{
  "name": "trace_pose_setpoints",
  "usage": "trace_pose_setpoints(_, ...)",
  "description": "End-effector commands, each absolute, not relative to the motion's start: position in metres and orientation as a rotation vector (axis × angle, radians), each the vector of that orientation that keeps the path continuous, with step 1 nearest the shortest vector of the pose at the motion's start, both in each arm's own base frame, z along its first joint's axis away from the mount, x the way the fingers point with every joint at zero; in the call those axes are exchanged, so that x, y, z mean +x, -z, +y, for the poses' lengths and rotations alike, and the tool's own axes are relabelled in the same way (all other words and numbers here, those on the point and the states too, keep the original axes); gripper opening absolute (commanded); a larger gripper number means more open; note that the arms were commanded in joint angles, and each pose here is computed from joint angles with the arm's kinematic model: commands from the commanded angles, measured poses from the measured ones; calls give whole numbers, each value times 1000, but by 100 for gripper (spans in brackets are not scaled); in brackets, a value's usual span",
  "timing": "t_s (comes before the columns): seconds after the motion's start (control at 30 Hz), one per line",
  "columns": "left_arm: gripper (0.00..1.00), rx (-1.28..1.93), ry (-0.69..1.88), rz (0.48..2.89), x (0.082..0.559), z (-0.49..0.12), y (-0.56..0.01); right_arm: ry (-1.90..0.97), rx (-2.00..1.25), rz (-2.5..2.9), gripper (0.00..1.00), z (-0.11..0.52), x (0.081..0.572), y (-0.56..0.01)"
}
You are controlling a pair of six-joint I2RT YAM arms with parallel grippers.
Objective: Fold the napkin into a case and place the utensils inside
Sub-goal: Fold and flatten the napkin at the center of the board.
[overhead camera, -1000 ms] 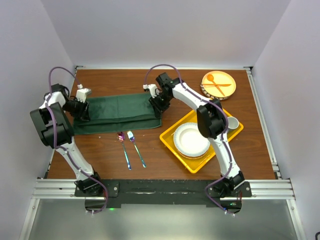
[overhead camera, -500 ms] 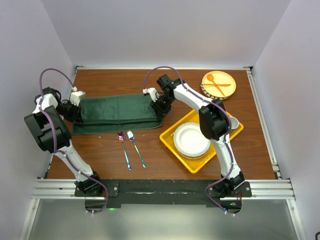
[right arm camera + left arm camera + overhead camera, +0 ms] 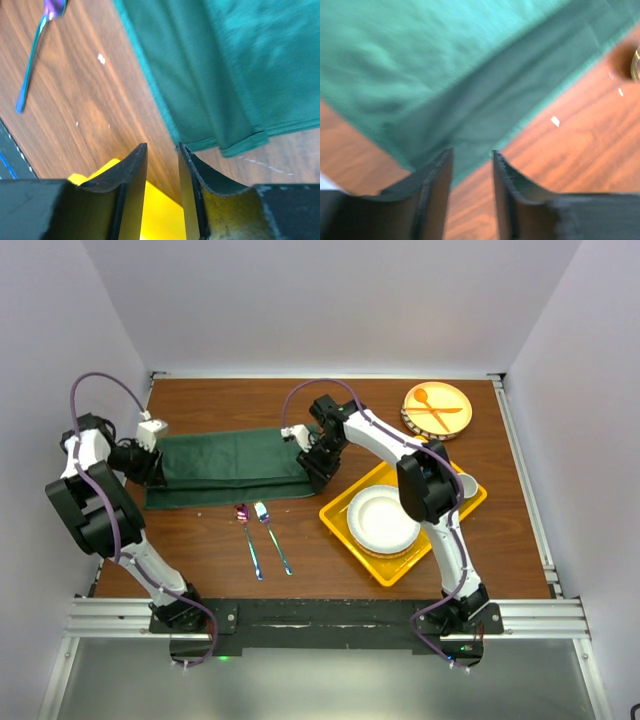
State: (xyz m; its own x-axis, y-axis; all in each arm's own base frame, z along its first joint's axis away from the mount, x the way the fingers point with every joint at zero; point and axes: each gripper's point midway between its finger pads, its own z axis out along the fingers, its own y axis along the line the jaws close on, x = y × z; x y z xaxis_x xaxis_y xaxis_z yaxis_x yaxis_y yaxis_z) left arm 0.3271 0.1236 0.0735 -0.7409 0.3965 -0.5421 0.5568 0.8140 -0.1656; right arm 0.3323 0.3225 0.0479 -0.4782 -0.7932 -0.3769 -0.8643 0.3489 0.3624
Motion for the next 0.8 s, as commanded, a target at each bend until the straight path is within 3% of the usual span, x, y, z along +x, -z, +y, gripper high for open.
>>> trace_pose_setpoints(0.0, 45, 540, 264, 2402, 381, 143, -107, -802, -1282, 2357, 38, 341, 372, -108)
trace_pose_setpoints(0.3, 47, 423, 206, 2541, 395, 158, -76, -703, -1204, 2396, 52, 341, 394, -80)
trace_pose_setpoints(0.77, 48, 417, 181, 2627, 383, 155, -42, -638, -1215, 2443, 52, 337, 403, -52)
